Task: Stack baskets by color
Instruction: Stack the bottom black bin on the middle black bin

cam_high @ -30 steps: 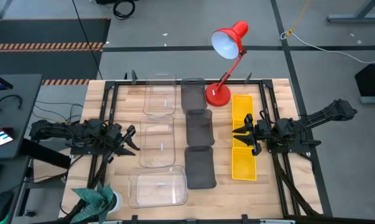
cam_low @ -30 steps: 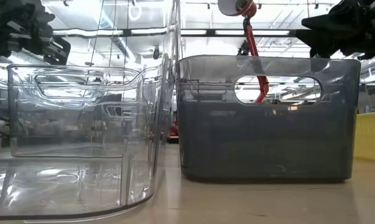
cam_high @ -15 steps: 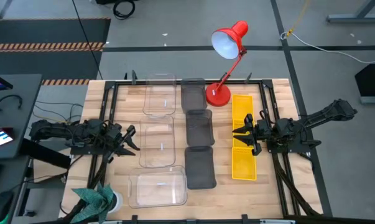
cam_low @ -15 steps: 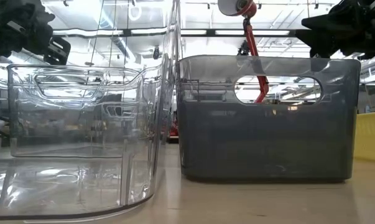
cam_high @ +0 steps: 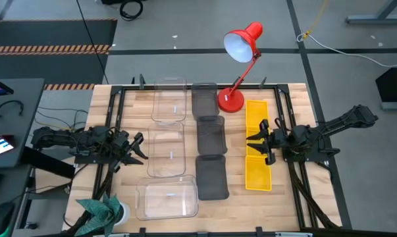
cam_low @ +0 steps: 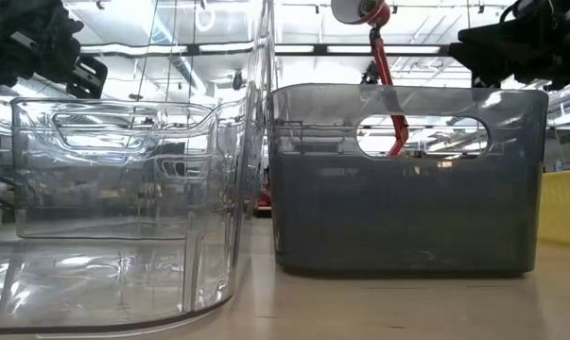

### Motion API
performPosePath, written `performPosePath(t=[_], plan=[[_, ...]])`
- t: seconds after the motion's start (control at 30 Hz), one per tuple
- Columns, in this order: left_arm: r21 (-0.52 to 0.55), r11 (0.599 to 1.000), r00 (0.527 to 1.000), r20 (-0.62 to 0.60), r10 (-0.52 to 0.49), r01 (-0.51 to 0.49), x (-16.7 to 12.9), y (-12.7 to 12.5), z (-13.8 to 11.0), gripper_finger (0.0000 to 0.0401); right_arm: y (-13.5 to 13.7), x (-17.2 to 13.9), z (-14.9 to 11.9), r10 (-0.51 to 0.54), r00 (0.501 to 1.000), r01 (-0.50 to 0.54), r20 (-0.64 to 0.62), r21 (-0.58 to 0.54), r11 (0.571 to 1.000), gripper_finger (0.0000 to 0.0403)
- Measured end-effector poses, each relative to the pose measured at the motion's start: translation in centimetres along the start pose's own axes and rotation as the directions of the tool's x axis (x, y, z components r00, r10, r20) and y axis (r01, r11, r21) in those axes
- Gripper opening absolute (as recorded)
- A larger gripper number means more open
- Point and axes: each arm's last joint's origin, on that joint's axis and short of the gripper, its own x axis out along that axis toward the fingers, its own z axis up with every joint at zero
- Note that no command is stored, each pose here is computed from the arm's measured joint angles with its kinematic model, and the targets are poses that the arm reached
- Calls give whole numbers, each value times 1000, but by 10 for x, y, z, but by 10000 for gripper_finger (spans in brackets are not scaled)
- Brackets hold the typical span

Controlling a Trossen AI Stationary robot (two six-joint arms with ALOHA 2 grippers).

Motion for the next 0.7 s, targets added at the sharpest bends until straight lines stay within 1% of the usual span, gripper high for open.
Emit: performPosePath(t=[0.03, 0.17, 0.27, 0.33, 0.43, 0.5, 0.6, 0.7], plan=[[0, 1000, 1000, 0, 0, 0, 0, 0, 0, 117, 0, 0, 1, -1, 1000, 1, 7, -5, 1000, 119], [0, 1000, 1000, 0, 0, 0, 0, 0, 0, 117, -1, -1, 14, -15, 990, 11, 143, 27, 1000, 119], [0, 1000, 1000, 0, 0, 0, 0, 0, 0, 117, -3, -2, 18, -61, 981, 57, 182, 28, 998, 119], [0, 1000, 1000, 0, 0, 0, 0, 0, 0, 117, -5, -2, 20, -114, 974, 103, 196, 66, 992, 119], [0, 1000, 1000, 0, 1, -1, 0, 0, 0, 117, -7, -2, 21, -166, 965, 142, 204, 125, 982, 119], [0, 1000, 1000, -1, 1, -1, 0, 0, 0, 117, -8, -2, 22, -175, 961, 149, 213, 131, 980, 119], [1, 1000, 1000, 0, 0, 0, 0, 0, 0, 117, -9, -2, 22, -171, 960, 151, 220, 104, 983, 119], [0, 1000, 1000, 0, 0, 0, 0, 0, 0, 117, -10, -2, 23, -176, 958, 156, 226, 105, 982, 119]])
